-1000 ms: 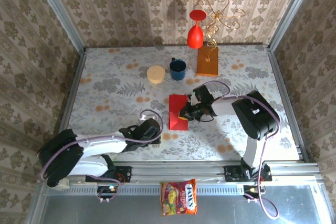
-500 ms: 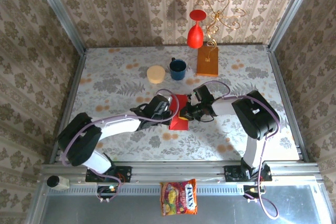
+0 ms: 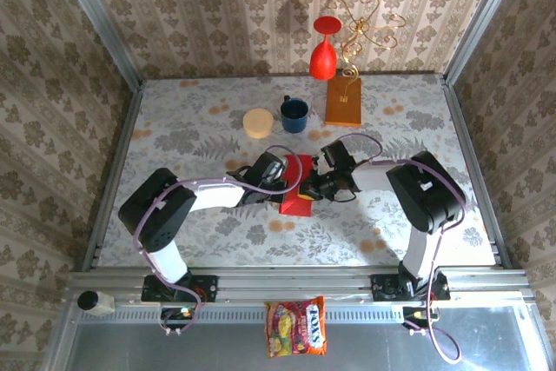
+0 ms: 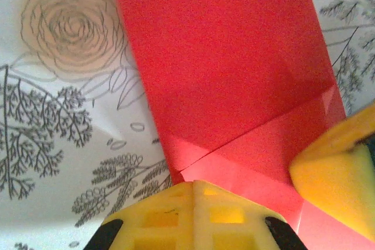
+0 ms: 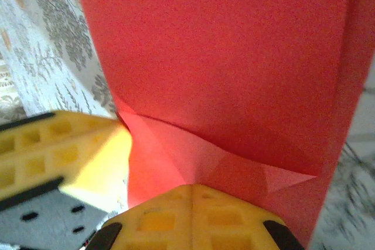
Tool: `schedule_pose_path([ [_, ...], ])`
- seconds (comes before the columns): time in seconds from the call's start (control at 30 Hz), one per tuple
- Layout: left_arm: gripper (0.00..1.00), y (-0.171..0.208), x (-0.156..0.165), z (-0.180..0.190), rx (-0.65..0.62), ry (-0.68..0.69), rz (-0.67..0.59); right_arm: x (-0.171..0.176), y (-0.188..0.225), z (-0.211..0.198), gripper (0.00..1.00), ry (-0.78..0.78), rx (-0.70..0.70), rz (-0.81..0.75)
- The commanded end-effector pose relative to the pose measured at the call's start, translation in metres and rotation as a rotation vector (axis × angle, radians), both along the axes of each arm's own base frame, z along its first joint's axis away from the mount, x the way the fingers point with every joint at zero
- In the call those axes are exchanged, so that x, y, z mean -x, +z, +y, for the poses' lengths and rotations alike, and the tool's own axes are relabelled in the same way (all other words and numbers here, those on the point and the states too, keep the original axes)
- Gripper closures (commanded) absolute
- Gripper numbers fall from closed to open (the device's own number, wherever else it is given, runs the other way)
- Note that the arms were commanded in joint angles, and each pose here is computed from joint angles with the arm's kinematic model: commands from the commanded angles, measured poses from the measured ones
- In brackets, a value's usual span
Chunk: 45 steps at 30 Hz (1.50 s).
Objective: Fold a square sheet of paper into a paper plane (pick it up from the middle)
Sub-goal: Fold the triangle a second time at the center of the table, then turn over the paper at the center of the table.
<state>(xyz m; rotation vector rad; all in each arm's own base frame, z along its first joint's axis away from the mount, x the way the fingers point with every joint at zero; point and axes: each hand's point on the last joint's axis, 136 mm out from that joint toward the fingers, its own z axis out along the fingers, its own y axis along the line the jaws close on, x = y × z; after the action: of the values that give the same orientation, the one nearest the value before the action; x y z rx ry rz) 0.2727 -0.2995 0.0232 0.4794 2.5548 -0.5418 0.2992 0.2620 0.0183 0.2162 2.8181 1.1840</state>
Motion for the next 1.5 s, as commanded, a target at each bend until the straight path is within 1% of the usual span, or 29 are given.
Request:
schedule_pose_path([
  [0.0,1.00,-0.008,-0.001,0.001,-0.009,-0.008,0.008,0.006,0.026,-0.011,0.87,0.015,0.028,-0.029],
  [0.03,1.00,-0.009,0.000,0.003,-0.011,-0.004,0.011,0.009,0.030,-0.016,0.81,0.013,0.036,-0.036],
  [0.1,1.00,-0.011,0.002,0.004,-0.009,-0.002,0.015,0.015,0.032,-0.027,0.73,-0.006,0.044,-0.041],
  [0.2,1.00,-0.014,0.004,0.007,-0.007,0.011,0.022,0.026,0.019,-0.048,0.61,-0.052,0.076,-0.030],
  [0.33,1.00,-0.017,0.007,0.012,-0.006,0.026,0.025,0.042,0.000,-0.054,0.54,-0.078,0.067,0.009],
  [0.47,1.00,-0.021,0.009,0.015,-0.008,0.033,0.031,0.048,-0.012,-0.044,0.54,-0.078,0.033,0.040],
  [0.6,1.00,-0.024,0.010,0.015,-0.002,0.038,0.037,0.046,-0.012,-0.026,0.54,-0.061,0.004,0.041],
  [0.83,1.00,-0.028,0.011,0.016,0.000,0.043,0.045,0.020,-0.003,-0.007,0.53,-0.074,-0.023,0.000],
  [1.0,1.00,-0.031,0.013,0.017,0.002,0.045,0.050,0.002,0.005,-0.002,0.53,-0.091,-0.034,-0.045],
  [1.13,1.00,-0.033,0.013,0.017,0.003,0.045,0.055,-0.006,0.009,-0.004,0.53,-0.099,-0.040,-0.059],
  [1.27,1.00,-0.034,0.014,0.017,0.004,0.045,0.058,-0.008,0.012,-0.024,0.53,-0.113,0.032,-0.079],
  [1.4,1.00,-0.034,0.014,0.018,0.006,0.056,0.062,-0.006,0.010,-0.049,0.52,-0.109,0.182,-0.095],
  [1.47,1.00,-0.035,0.015,0.020,0.006,0.070,0.065,-0.005,0.006,-0.055,0.52,-0.098,0.233,-0.089],
])
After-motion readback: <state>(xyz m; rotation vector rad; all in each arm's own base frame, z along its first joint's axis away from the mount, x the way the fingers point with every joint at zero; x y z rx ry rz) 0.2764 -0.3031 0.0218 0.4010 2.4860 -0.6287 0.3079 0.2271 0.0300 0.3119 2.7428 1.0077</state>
